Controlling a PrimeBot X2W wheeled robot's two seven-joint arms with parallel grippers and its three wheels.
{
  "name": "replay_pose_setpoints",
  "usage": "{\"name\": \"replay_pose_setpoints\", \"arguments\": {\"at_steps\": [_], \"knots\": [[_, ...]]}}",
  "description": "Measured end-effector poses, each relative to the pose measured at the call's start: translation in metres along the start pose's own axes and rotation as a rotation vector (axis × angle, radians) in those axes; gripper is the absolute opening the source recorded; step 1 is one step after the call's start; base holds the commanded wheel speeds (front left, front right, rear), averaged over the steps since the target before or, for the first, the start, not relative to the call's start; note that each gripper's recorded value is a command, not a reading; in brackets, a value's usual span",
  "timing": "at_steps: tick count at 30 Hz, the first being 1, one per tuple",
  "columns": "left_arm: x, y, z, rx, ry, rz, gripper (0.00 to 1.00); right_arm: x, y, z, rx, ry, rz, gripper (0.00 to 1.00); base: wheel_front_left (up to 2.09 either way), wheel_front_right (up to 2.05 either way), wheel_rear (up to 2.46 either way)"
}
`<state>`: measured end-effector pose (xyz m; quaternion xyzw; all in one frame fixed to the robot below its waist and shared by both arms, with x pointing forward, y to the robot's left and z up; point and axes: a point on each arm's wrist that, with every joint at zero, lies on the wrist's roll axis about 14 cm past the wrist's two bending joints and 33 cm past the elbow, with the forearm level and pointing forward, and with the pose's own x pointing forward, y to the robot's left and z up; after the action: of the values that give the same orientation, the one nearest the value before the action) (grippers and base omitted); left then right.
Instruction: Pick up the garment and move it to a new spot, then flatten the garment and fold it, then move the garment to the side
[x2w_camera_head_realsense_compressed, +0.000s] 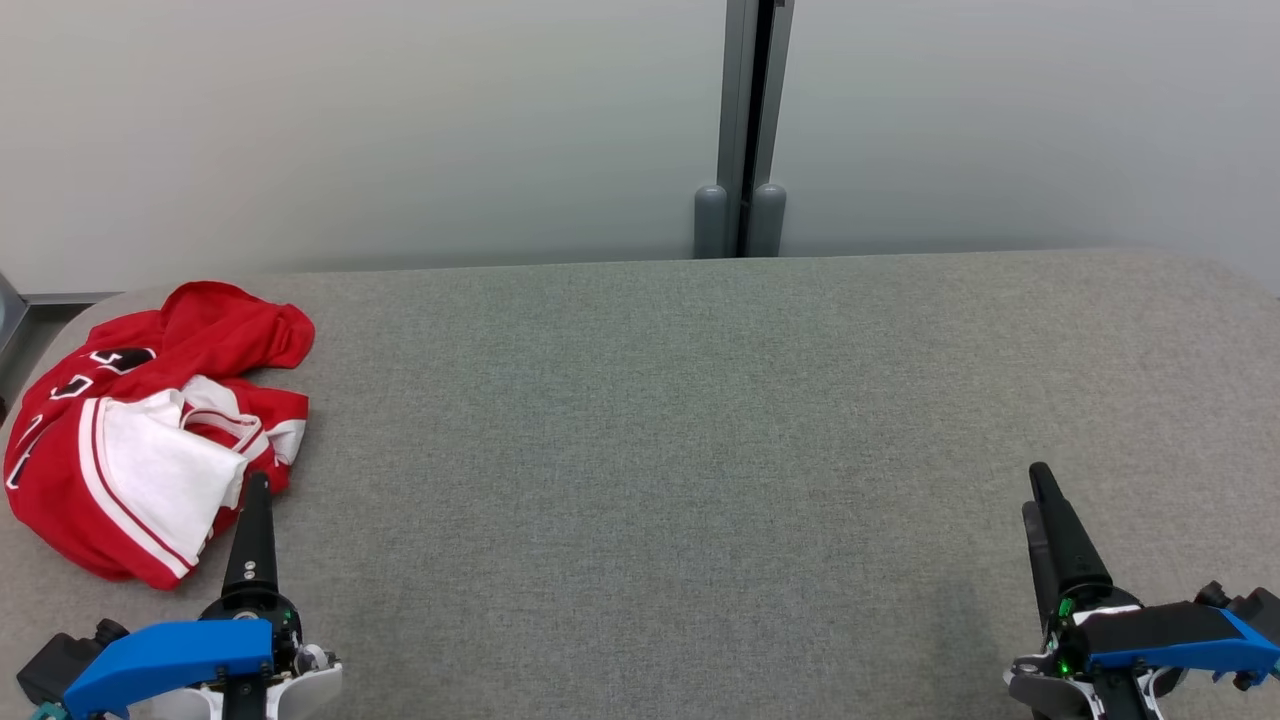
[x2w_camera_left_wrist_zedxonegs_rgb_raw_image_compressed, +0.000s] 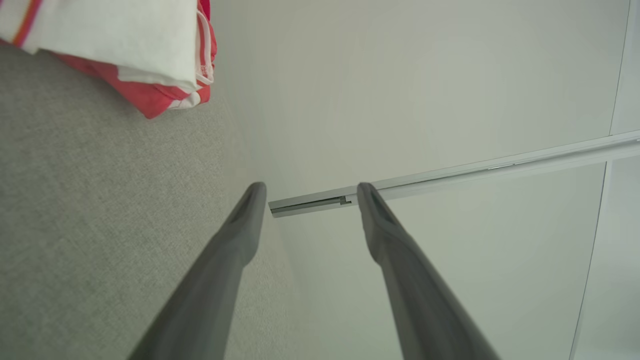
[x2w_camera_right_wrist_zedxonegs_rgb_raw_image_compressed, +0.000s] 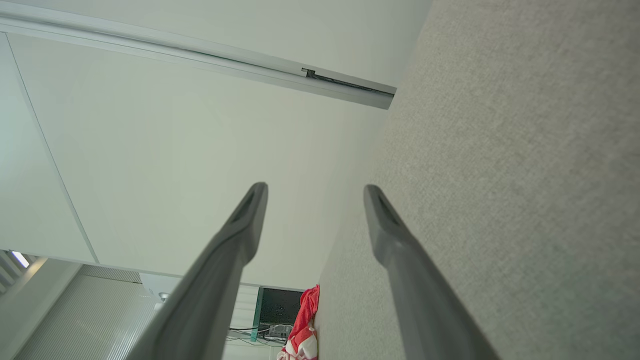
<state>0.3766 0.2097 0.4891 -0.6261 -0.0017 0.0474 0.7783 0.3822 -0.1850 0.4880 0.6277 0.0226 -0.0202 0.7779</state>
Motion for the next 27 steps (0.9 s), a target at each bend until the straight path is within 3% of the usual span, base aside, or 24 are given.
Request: {"name": "replay_pose_setpoints", "arguments": {"at_steps": [27], "knots": [[0.002, -0.020, -0.003, 0.495, -0.026, -0.057, 1.00, 0.006, 0.024, -0.015, -0.429, 0.006, 0.087, 1.00, 0.00, 0.00, 0.00]]}}
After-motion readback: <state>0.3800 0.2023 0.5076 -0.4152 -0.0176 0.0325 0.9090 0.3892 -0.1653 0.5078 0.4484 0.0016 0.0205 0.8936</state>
